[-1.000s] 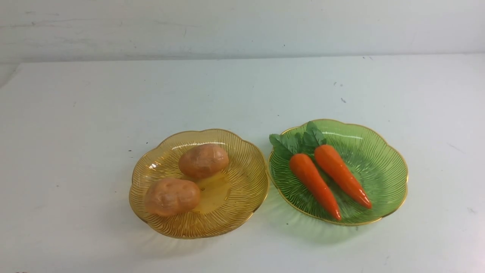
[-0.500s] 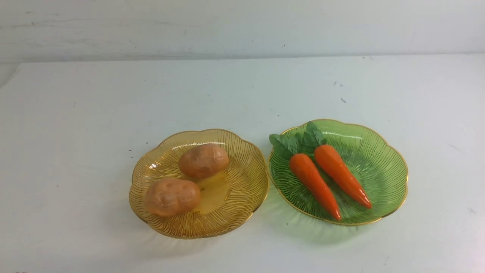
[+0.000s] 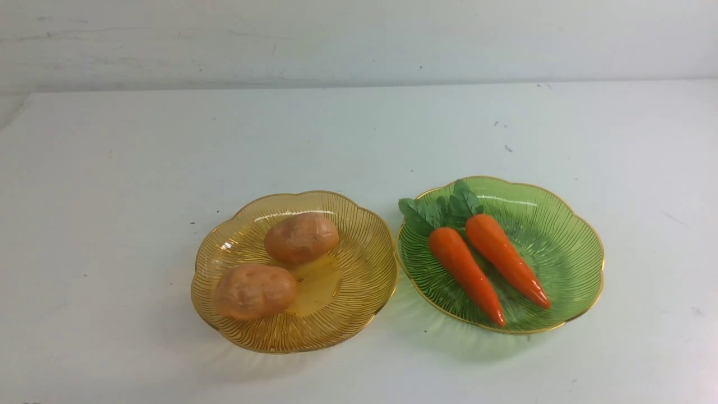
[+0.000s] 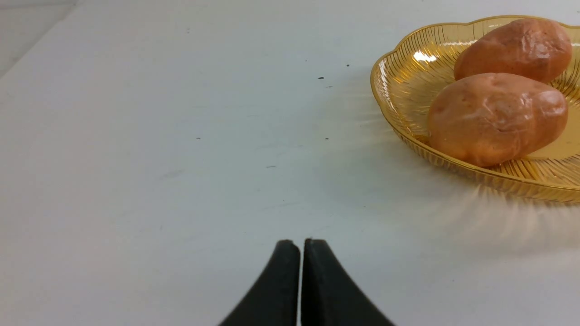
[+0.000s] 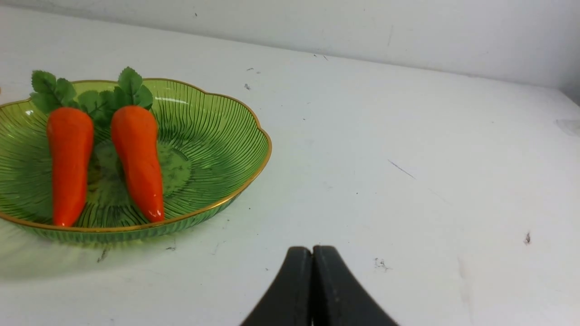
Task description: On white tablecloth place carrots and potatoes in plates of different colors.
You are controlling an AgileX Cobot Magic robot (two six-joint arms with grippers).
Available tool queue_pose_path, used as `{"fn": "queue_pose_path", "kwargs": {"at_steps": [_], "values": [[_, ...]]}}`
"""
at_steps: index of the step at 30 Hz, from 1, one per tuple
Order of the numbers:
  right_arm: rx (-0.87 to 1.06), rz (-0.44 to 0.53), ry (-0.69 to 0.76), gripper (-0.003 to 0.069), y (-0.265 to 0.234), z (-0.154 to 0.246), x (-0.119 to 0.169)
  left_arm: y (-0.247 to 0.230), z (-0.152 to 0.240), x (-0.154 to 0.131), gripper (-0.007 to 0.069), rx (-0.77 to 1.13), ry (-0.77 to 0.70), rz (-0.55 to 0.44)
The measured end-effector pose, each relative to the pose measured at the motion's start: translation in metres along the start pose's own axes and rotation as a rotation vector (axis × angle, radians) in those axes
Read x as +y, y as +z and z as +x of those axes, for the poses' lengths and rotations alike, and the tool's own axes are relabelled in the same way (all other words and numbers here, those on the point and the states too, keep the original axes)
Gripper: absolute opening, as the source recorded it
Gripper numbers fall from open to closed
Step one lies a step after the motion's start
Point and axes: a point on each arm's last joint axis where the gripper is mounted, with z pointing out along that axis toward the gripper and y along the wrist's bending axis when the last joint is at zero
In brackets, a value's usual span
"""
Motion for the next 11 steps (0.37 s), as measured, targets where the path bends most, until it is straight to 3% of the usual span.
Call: {"fn": "queue_pose_path", "kwargs": {"at_steps": [11], "values": [[0.000,0.000,0.000,-0.0015,0.0000,0.0000,0.0000,0.0000,0.0000,0.0000,-0.0003,0.000,0.007,0.000]]}}
